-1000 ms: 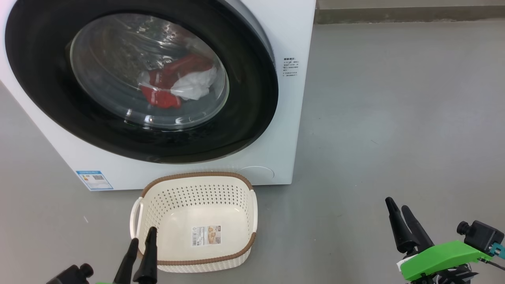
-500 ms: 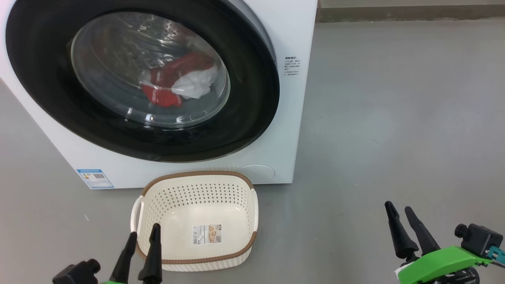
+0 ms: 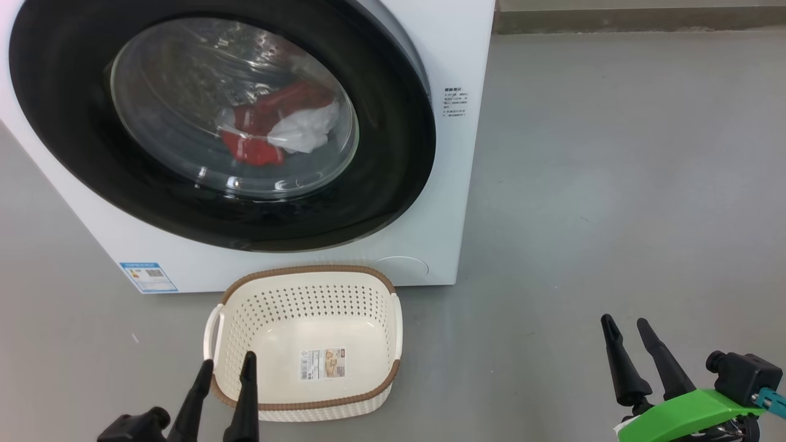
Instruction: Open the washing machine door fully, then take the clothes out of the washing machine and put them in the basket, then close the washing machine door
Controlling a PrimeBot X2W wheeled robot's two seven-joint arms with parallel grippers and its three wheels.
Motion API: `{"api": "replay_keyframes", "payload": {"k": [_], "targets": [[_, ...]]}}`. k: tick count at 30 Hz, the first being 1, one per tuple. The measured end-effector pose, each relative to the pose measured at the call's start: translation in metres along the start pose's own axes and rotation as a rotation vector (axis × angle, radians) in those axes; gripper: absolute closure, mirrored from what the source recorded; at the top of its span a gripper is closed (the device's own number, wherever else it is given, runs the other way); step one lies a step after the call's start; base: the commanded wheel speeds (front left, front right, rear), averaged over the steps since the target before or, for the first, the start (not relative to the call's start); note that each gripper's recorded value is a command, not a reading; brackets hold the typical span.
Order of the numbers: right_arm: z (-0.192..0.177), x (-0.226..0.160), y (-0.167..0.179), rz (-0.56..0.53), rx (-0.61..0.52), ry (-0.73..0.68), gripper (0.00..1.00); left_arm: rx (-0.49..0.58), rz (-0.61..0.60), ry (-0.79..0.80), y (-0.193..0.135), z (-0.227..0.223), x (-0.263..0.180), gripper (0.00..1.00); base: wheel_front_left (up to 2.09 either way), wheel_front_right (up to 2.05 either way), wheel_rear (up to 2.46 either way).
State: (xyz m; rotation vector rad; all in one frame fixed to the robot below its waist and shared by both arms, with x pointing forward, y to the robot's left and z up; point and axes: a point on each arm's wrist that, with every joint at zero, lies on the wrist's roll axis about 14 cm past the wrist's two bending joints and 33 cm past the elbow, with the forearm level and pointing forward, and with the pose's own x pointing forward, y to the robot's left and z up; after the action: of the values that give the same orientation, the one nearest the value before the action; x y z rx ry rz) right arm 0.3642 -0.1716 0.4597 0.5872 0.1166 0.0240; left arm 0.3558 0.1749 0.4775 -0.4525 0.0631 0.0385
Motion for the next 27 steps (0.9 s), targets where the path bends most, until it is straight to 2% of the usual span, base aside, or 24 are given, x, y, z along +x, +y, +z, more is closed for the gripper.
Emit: {"api": "replay_keyframes", "payload": {"k": [27], "targets": [[0.000,-0.001,0.006,0.051,-0.260,-0.025,0.00,0.339,-0.072,-0.064,-0.012,0.008,0.002,0.00,0.00,0.00,0.00]]}}
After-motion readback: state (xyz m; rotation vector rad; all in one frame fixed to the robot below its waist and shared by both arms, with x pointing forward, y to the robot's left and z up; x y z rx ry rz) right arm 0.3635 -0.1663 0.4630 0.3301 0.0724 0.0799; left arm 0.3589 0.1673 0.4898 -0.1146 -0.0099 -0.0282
